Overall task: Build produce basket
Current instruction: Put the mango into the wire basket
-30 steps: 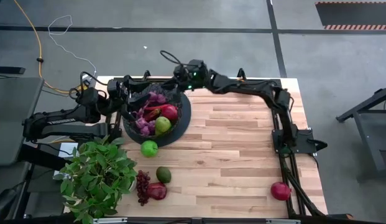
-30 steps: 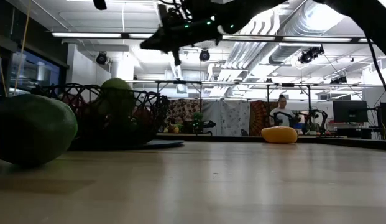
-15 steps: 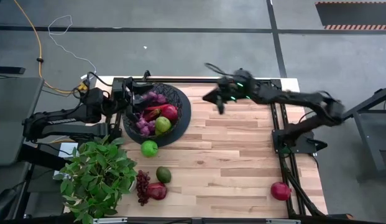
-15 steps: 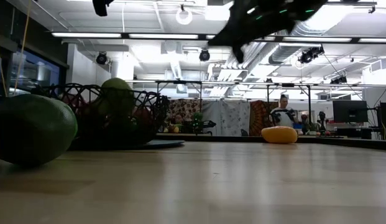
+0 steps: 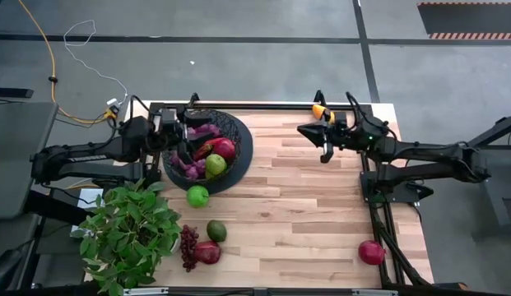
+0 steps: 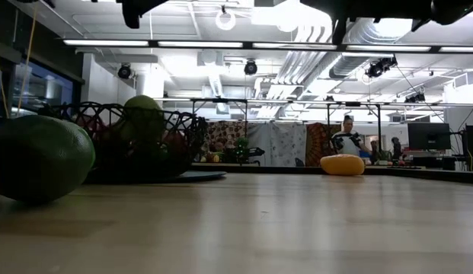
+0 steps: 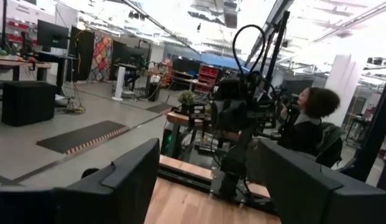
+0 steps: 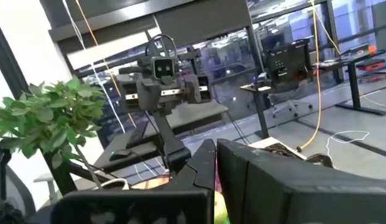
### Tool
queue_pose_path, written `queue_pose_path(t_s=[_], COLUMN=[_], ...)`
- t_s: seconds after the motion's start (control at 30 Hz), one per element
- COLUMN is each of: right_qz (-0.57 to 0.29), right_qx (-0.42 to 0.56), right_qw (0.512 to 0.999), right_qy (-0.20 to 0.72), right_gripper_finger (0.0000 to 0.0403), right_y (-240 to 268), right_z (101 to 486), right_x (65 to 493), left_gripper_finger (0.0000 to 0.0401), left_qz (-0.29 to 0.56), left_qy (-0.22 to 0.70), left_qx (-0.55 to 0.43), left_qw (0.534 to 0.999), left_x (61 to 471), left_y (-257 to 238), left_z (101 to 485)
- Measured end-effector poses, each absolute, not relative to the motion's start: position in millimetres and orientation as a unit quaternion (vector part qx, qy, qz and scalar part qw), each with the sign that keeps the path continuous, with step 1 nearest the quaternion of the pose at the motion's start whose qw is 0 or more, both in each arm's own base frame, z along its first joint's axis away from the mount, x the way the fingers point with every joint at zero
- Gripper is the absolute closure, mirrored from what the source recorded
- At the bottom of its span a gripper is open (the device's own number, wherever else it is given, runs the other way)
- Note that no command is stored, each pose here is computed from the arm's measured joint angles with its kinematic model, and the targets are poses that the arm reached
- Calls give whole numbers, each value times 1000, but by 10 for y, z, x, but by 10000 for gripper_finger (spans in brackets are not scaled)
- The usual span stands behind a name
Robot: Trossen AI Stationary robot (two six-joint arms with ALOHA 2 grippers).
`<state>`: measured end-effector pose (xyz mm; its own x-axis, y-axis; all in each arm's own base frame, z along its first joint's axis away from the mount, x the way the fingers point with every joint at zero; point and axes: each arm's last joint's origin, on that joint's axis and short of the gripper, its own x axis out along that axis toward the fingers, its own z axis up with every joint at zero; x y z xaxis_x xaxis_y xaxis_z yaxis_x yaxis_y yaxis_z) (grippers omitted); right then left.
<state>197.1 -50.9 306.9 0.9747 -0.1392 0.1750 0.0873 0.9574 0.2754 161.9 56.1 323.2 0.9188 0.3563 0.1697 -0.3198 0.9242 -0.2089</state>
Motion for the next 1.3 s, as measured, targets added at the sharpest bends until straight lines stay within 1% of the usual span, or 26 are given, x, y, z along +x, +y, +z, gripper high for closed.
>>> queue_pose_path(t_s=[0.13, 0.2, 0.27, 0.3, 0.4, 0.43, 0.47, 0.53, 0.6, 0.7, 0.8, 0.9, 1.0, 1.07, 1.17, 1.3], right_qz=[-61, -62, -65, -69, -71, -72, -73, -82, -99, -128, -166, -220, -289, -323, -360, -397], right_qx=[134, 134, 134, 131, 116, 113, 113, 113, 115, 122, 126, 130, 134, 137, 148, 181], right_qw=[984, 984, 984, 984, 986, 986, 986, 985, 983, 980, 978, 966, 938, 914, 871, 820], right_qy=[-98, -97, -98, -98, -97, -97, -97, -98, -101, -90, -31, 44, 137, 205, 300, 370], right_gripper_finger=[403, 403, 402, 402, 402, 402, 401, 394, 378, 332, 264, 186, 117, 83, 53, 39], right_y=[-510, -511, -513, -515, -516, -516, -517, -523, -533, -550, -590, -678, -813, -933, -1160, -1530], right_z=[3073, 3070, 3072, 3071, 3071, 3071, 3071, 3071, 3071, 3053, 3088, 3185, 3230, 3239, 3125, 2870], right_x=[1959, 1961, 1960, 1960, 1960, 1960, 1960, 1959, 1957, 1957, 1977, 1996, 2003, 1997, 2022, 2074], left_gripper_finger=[170, 195, 234, 260, 359, 379, 386, 390, 398, 399, 400, 401, 401, 401, 401, 401], left_qz=[169, 169, 169, 169, 167, 165, 164, 161, 158, 158, 158, 158, 159, 157, 156, 156], left_qy=[-100, -100, -100, -100, -101, -100, -99, -97, -94, -93, -94, -91, -87, -83, -83, -83], left_qx=[-89, -89, -89, -90, -102, -102, -103, -99, -85, -82, -88, -89, -90, -91, -91, -92], left_qw=[977, 977, 976, 976, 975, 976, 976, 977, 979, 979, 979, 979, 979, 980, 980, 980], left_x=[1631, 1631, 1631, 1631, 1632, 1633, 1632, 1633, 1634, 1634, 1634, 1635, 1636, 1638, 1638, 1637], left_y=[561, 561, 560, 561, 561, 559, 558, 557, 555, 555, 555, 555, 556, 555, 554, 556], left_z=[3224, 3225, 3225, 3225, 3223, 3221, 3219, 3219, 3217, 3217, 3216, 3210, 3201, 3194, 3195, 3195])
